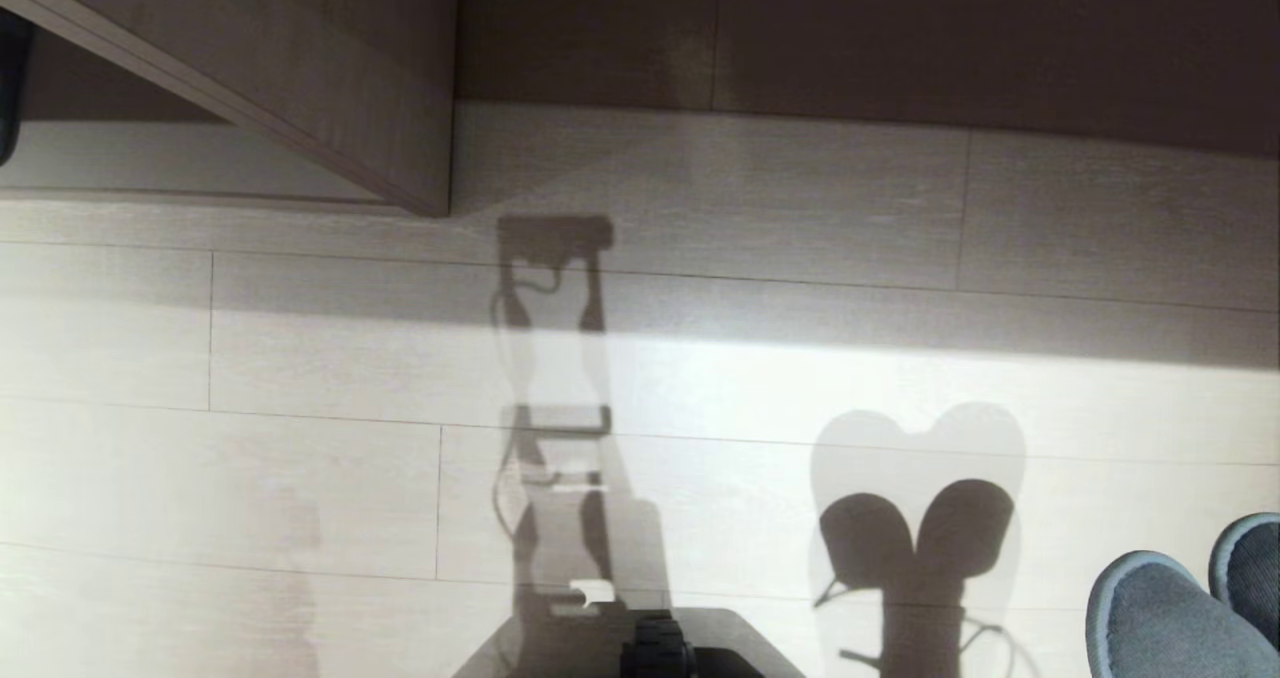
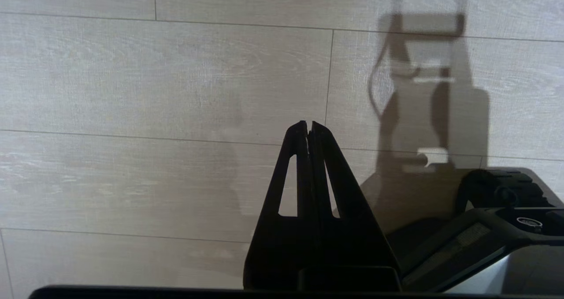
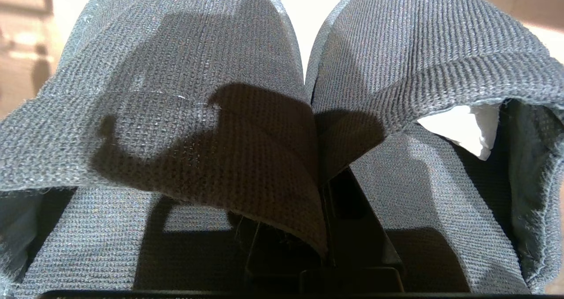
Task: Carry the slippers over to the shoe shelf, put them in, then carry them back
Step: Place the slippers on the floor
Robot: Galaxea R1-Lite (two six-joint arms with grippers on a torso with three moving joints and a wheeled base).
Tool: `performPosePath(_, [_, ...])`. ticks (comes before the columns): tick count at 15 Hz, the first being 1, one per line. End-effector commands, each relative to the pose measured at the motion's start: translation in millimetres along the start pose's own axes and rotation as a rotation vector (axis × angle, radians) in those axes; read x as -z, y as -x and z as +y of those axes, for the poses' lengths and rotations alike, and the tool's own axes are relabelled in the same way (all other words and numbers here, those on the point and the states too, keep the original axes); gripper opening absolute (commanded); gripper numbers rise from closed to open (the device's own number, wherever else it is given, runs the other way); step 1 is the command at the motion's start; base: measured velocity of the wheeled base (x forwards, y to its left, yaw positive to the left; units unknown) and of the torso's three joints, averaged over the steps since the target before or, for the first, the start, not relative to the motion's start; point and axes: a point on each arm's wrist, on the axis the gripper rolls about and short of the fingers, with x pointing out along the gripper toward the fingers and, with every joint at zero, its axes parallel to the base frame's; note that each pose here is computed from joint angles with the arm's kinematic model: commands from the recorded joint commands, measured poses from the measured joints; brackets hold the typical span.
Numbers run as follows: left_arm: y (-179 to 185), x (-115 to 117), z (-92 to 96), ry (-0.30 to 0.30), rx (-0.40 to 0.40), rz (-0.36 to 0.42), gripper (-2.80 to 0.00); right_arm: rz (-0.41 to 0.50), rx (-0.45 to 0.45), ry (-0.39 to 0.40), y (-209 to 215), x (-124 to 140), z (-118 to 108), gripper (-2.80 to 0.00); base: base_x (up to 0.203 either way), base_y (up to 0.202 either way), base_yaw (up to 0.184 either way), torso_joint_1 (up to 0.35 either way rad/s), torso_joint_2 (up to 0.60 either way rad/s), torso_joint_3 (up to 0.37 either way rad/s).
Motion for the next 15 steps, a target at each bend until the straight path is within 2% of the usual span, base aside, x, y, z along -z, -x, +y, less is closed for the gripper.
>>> performPosePath(1, [0,0,0.0,0.001,0.0,0.001,-2.8,0.0,-0.005,0.003,0,0,0,-2.8,0.0,0.0,0.0,-0.005,0.0,-0.193])
performPosePath(9, [0,0,0.0,0.001,-0.002,0.001,-2.8,-0.011,-0.014,0.014,0,-2,0,-2.8,0.0,0.0,0.0,0.002,0.0,-0.198])
performPosePath(12, [0,0,0.0,0.0,0.0,0.0,-2.8,-0.046,-0.025,0.012,3,-36,-2,-2.8,0.0,0.0,0.0,0.001,0.0,-0.139])
performPosePath(15, [0,0,0.0,-0.003,0.0,-0.001,-2.8,0.007,-0.037,0.021,-23,-85,-5,-2.8,0.0,0.0,0.0,0.003,0.0,-0.025])
